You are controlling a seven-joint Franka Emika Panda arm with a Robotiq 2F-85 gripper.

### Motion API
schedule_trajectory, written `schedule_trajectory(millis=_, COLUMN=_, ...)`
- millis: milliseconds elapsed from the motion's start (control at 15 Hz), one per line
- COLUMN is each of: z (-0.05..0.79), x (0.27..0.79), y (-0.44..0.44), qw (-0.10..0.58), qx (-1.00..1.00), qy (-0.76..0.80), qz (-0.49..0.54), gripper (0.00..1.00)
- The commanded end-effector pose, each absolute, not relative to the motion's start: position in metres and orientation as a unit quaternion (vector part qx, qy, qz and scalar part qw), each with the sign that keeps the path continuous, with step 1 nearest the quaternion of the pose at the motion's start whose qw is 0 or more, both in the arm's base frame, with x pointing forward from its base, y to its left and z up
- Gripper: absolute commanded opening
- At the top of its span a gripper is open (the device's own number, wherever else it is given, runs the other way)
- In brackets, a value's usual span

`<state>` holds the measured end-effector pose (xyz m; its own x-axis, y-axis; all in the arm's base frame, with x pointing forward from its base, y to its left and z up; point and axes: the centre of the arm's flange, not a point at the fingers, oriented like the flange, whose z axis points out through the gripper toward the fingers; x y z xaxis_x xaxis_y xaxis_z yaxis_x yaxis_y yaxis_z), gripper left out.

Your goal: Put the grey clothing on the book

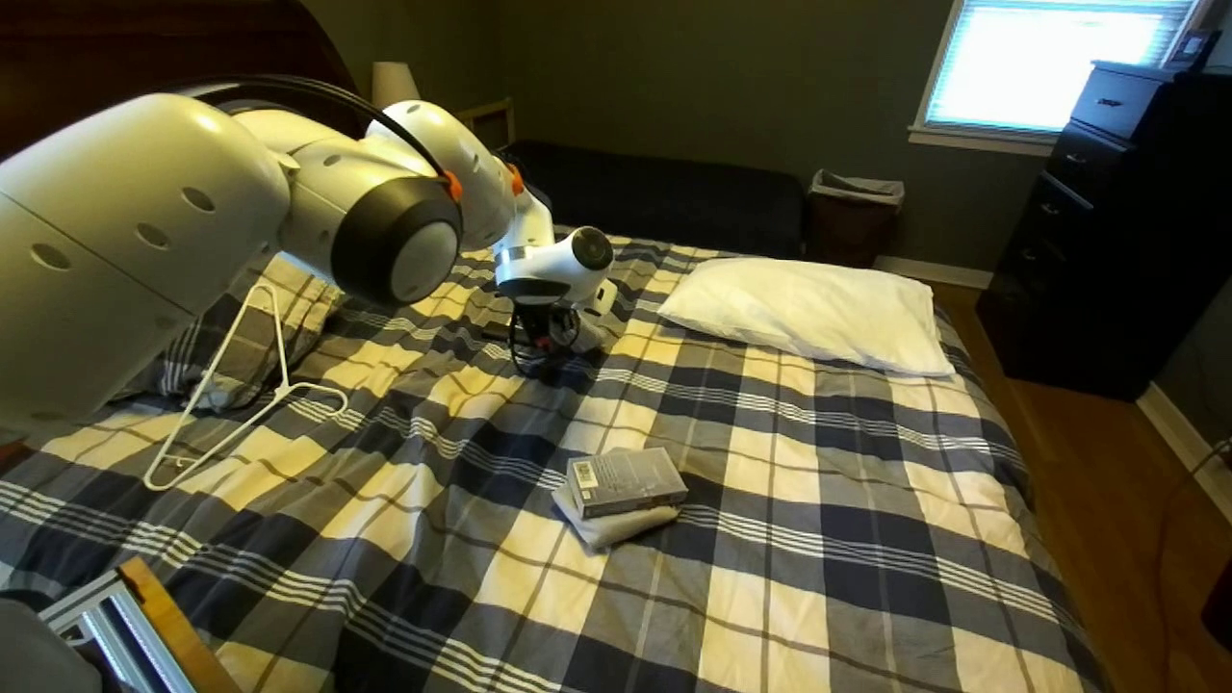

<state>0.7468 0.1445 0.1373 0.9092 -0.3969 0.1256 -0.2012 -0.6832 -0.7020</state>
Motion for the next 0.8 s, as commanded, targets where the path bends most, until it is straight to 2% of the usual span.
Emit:
schedule_trajectory(millis=0, z=0.133, x=0.746, y=0.143, qw=0.355, qx=-0.91, qy=0.17, qz=-0.13, gripper=0.02)
schedule_trajectory(millis=400, z=0.149, x=0.683, y=0.113, qw=0.329, qx=-0.925, qy=0.188, qz=-0.03, gripper=0.02)
schedule_trajectory(millis=533, z=0.166, x=0.651, y=0.101, qw=0.311, qx=-0.928, qy=0.201, qz=-0.032, gripper=0.02)
schedule_trajectory(millis=733, z=0.191, x=0.63, y=0.079, qw=0.295, qx=-0.928, qy=0.219, qz=-0.062, gripper=0.02)
